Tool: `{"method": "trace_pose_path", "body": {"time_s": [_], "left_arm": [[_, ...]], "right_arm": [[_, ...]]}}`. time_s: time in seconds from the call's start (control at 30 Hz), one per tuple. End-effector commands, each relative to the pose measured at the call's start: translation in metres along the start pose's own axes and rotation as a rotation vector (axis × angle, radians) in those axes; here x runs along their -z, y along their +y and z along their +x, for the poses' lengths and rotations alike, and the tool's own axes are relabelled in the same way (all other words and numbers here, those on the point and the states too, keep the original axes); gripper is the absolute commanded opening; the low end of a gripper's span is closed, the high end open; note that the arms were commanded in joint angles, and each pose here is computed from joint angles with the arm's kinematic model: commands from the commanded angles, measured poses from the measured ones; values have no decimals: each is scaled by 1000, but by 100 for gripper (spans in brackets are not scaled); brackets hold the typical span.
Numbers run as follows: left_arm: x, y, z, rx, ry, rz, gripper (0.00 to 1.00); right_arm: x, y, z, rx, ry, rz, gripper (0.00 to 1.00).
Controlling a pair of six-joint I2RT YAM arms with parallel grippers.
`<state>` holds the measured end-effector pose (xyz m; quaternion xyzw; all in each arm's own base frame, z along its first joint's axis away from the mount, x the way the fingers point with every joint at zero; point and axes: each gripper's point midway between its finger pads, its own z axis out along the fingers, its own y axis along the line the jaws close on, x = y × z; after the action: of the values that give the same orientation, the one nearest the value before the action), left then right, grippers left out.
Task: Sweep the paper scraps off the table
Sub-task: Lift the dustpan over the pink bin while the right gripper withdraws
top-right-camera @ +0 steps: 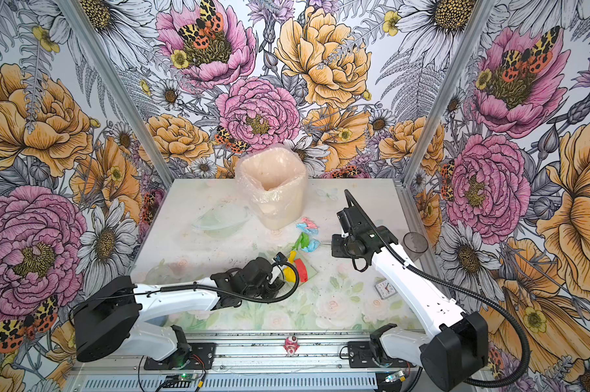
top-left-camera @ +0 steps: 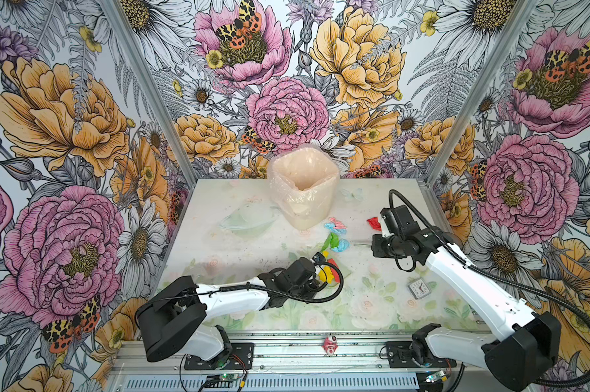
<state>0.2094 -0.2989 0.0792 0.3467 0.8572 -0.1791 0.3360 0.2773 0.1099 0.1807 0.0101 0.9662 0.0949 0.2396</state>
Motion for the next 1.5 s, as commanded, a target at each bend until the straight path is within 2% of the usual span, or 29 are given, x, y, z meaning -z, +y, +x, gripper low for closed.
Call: {"method": "trace_pose_path", "body": {"time_s": [0.0, 0.3, 0.53, 0.67, 0.87, 1.0, 1.1, 1.33, 1.47], "left_arm": [[20, -1, -23, 8, -71, -15, 0], [78, 2, -71, -49, -123, -45, 0], [135, 11, -131, -48, -252, -33, 0], [165, 26, -171, -32, -310, -35, 0], [194, 72, -231, -48, -391, -144, 0], [198, 111, -266, -7, -445, -192, 0], [188, 130, -283, -9, -455, -216, 0], [155, 182, -309, -10, -423, -278, 0], [130, 212, -310, -45, -342, -368, 0]], "right_arm": [[18, -8, -20, -9, -76, 14, 0], [35, -29, -47, -63, -146, 31, 0], [39, -36, -62, -73, -162, 33, 0], [39, -33, -68, -74, -153, 10, 0], [31, -28, -78, -57, -131, -8, 0], [24, -27, -81, -53, -113, -10, 0], [19, -26, -82, -53, -98, -14, 0], [10, -25, -82, -54, -73, -18, 0], [8, -24, -84, -56, -69, -23, 0]]}}
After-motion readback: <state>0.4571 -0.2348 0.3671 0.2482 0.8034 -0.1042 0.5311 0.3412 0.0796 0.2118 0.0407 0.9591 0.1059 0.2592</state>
